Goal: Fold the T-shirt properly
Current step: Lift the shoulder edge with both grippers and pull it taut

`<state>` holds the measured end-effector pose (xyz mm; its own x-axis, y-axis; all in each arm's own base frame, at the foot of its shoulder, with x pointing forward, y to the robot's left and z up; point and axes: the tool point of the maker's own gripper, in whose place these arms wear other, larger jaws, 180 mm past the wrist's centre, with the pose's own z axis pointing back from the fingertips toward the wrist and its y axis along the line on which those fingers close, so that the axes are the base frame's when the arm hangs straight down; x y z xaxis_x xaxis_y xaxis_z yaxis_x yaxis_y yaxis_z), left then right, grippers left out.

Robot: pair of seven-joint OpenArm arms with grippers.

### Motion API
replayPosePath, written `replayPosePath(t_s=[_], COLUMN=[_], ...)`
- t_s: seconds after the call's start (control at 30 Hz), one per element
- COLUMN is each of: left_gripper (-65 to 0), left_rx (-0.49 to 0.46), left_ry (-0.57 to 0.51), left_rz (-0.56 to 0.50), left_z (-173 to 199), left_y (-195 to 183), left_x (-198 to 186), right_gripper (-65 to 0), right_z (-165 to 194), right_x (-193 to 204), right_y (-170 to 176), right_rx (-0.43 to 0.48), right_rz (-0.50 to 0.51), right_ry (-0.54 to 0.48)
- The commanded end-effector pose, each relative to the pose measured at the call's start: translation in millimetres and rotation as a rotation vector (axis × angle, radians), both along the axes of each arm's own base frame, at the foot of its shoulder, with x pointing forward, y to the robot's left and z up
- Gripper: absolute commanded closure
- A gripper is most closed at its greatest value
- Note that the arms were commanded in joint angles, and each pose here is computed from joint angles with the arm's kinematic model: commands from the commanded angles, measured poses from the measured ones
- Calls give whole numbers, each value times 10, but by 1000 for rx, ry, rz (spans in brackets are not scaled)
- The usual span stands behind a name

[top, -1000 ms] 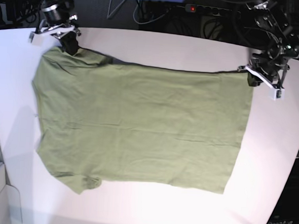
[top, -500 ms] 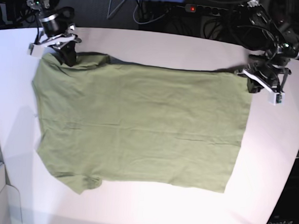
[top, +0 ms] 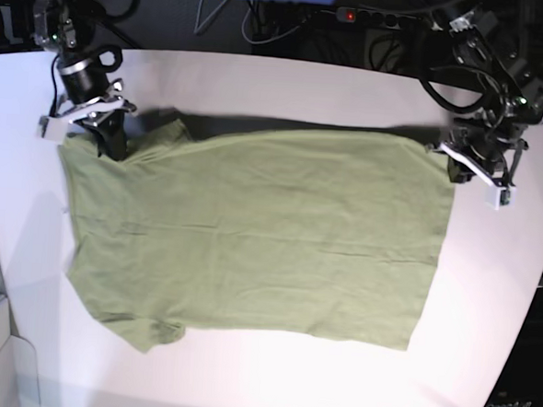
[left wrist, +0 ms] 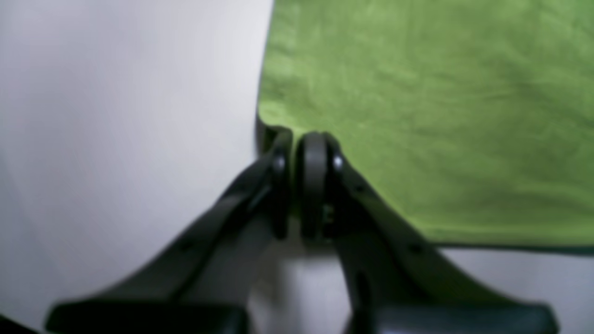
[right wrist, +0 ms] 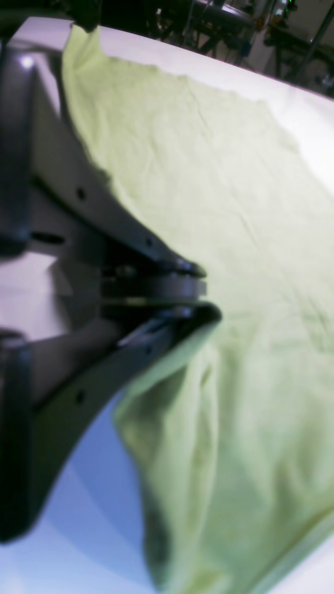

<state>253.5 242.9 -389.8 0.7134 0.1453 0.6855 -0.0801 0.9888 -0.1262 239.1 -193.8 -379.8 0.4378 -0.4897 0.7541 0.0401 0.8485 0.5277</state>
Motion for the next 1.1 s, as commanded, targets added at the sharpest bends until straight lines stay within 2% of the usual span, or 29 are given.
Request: replayPosePath(t_s=[0.0,0.3,0.53,0.7,0.77,0.87,0.93,1.0,1.07], left_gripper=[-42,-42,-42,-42,-47,-49,-58,-91,-155], left_rx=[11,13,14,-23,-24,-11,2,6,7], left_ry=[-68,-113,-194,-179,-146,8,74,106,101], left_rz=[-3,-10,-17,-22,-21,-31,-26,-28,-5], left_z=[170,395,665,582,480,139,10,-46,-18], left_y=[38,27,12,-30,-9,103,191,233,351], left_x=[149,479,779,850,776,403,202,33,-135], right_gripper=[-9,-9,-9,-9,-9,-9,-9,-9,-9], right_z=[159,336,465,481,484,472,458,449,449], right_x=[114,448,676,808,810,802,795,789,789], right_y=[-44,0,43,-39,-23,0,32,48,48], right_rx=[-13,-18,-22,-33,-31,-25,-14,-9,-9], right_rz=[10,49,79,33,36,38,36,35,35], right_ry=[-55,-92,-114,-84,-81,-78,-76,-75,-75])
